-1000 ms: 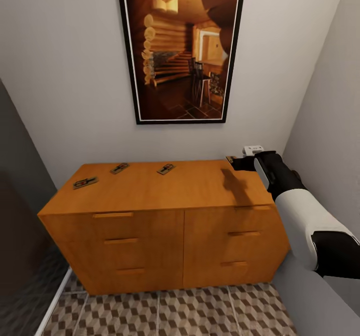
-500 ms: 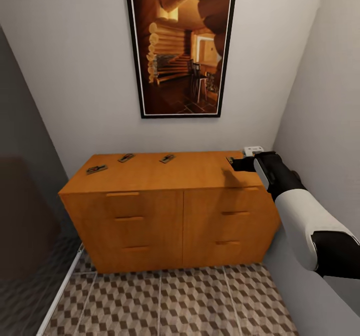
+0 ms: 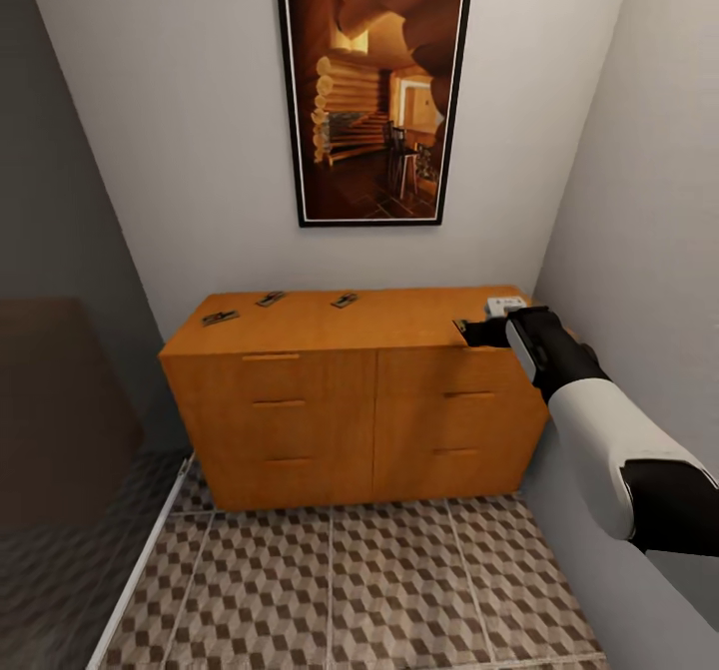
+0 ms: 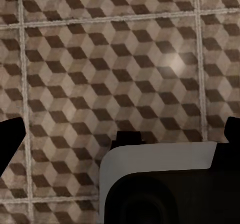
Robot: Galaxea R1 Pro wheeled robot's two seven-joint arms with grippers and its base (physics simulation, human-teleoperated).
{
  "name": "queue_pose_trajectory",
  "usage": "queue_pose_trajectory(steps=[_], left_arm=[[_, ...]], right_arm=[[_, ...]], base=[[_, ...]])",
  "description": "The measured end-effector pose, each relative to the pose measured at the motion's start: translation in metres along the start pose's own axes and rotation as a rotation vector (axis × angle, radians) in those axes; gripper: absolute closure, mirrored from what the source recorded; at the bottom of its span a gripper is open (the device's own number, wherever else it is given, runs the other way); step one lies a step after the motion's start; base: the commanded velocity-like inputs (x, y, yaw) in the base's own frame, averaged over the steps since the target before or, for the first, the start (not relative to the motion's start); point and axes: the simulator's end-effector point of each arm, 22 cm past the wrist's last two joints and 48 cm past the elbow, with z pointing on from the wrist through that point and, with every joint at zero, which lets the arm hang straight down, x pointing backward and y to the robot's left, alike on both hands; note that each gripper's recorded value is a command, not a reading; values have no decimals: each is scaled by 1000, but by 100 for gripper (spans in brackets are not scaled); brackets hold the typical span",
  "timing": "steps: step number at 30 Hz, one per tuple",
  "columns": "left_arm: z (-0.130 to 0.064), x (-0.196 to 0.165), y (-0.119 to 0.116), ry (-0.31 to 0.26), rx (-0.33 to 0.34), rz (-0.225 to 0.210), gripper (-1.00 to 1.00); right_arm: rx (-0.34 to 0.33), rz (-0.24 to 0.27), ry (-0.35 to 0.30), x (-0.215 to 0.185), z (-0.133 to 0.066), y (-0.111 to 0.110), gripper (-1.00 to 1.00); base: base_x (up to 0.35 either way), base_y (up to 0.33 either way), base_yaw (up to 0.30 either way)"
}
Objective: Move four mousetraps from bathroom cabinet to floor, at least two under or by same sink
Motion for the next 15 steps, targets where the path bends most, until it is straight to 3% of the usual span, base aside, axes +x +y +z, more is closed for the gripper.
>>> queue_pose_trajectory(steps=[15], left_arm=[[0,0,0,0,0,-1,-100]], right_arm=[[-2,4,34,16,6,0,100]], base=[[-275,192,0]])
